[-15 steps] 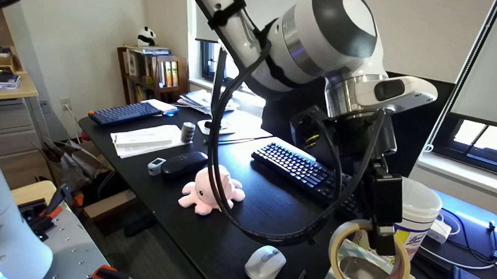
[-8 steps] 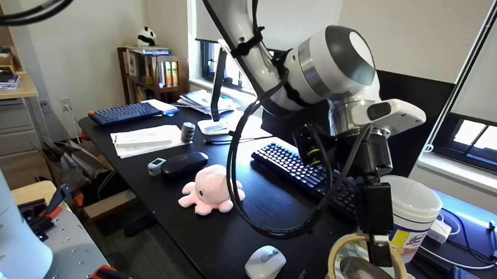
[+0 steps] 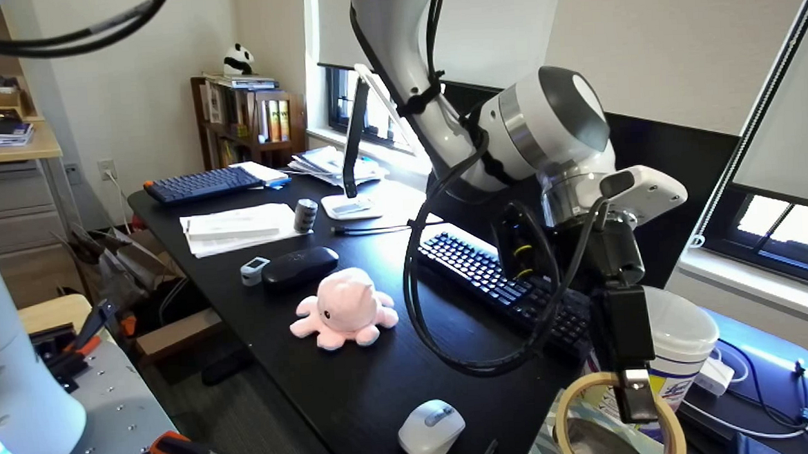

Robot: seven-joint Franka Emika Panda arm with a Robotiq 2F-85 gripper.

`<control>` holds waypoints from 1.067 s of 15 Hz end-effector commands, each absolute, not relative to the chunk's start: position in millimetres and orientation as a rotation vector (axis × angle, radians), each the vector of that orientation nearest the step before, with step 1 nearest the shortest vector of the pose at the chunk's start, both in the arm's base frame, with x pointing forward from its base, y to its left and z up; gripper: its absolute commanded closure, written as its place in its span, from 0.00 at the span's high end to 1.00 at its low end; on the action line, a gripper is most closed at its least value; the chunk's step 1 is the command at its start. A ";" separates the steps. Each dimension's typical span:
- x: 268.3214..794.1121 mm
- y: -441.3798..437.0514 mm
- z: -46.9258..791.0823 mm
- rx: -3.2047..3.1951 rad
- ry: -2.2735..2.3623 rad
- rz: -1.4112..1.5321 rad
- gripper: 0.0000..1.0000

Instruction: Put the tape on the box on the right

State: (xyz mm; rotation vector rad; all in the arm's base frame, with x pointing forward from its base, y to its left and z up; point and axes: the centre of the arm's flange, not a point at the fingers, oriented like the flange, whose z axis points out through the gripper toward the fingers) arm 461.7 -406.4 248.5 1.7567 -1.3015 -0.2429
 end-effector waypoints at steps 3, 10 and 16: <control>477.2 -397.3 220.5 1.730 -1.038 -0.250 0.07; 477.8 -356.1 198.4 1.746 -0.823 -0.250 0.07; 444.7 -335.9 179.7 1.744 -0.792 -0.364 0.07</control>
